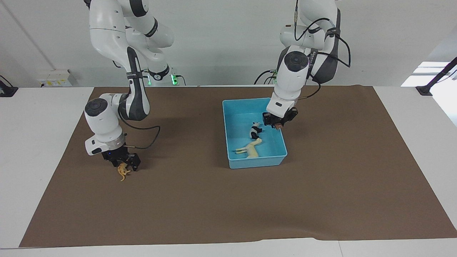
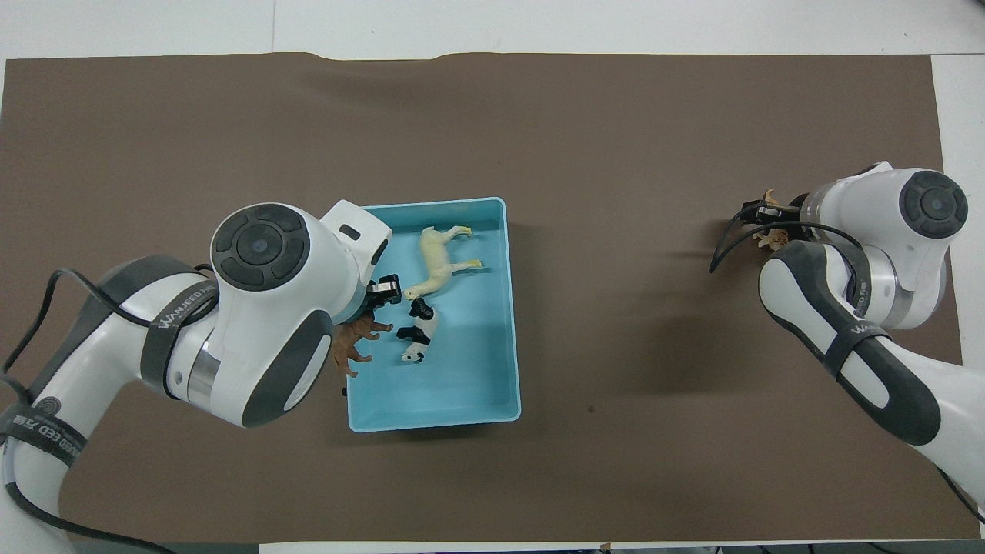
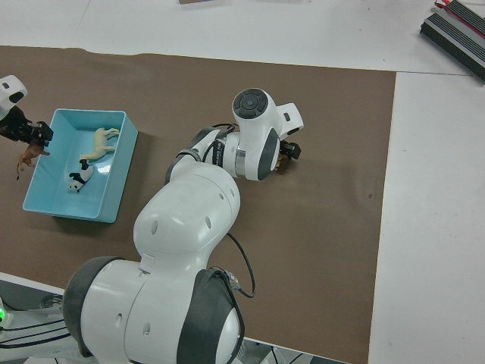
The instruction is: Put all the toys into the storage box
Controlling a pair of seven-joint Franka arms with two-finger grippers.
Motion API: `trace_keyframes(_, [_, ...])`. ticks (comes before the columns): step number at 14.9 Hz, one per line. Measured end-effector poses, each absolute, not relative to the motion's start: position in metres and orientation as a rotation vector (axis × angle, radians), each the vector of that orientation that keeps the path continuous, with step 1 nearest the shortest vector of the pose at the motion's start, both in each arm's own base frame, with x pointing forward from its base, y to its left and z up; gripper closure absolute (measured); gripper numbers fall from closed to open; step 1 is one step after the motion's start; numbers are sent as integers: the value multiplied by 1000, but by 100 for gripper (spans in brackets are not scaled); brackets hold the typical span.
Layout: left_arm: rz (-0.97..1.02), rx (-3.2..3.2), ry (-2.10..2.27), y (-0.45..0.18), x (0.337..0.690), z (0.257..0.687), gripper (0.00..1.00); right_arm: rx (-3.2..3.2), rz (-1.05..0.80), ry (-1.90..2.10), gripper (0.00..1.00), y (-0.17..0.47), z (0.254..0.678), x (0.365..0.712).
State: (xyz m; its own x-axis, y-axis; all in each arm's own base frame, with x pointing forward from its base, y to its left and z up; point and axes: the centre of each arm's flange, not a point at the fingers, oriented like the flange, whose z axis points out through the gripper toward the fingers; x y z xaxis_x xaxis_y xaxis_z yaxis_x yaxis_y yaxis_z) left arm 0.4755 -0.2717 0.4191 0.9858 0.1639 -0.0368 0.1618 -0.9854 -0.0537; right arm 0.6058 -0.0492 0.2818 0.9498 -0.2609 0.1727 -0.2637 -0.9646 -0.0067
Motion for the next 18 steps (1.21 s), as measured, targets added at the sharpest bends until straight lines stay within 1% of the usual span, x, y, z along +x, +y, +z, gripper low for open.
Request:
trace_keyframes(1, [63, -3076, -280, -276, 469, 419, 58, 3085, 275, -416, 37, -50, 284, 606])
trace_keyframes(2, [59, -3074, -298, -278, 466, 419, 58, 3085, 278, -416, 44, -50, 285, 606])
trace_keyframes(5, [34, -3080, -349, -279, 466, 421, 58, 3086, 276, -413, 44, -50, 285, 606])
trace_keyframes(6, [29, -3082, -358, -278, 467, 422, 52, 3086, 267, -411, 44, -49, 286, 607])
trace_keyframes(8, [18, -3085, -372, -277, 469, 425, 33, 3091, 208, -404, 44, -46, 294, 611])
trace_keyframes(9, [9, -3089, -378, -276, 471, 429, 19, 3093, 169, -398, 44, -43, 303, 615])
trace_keyframes(10, [-3, -3093, -386, -274, 472, 434, 9, 3097, 129, -387, 44, -39, 317, 620])
trace_keyframes(11, [-15, -3097, -397, -272, 475, 441, 1, 3102, 99, -372, 44, -32, 336, 626])
trace_keyframes(13, [-34, -3099, -408, -251, 486, 469, 0, 3118, 54, -317, 44, -8, 383, 637])
trace_keyframes(15, [-25, -3100, -329, -204, 500, 510, 0, 3131, 28, -287, 44, 39, 435, 642])
trace_keyframes(17, [27, -3095, -206, -153, 505, 554, 0, 3140, 60, -306, 44, 124, 480, 641])
trace_keyframes(18, [53, -3095, -129, -131, 504, 576, 0, 3151, 87, -305, 44, 178, 492, 634])
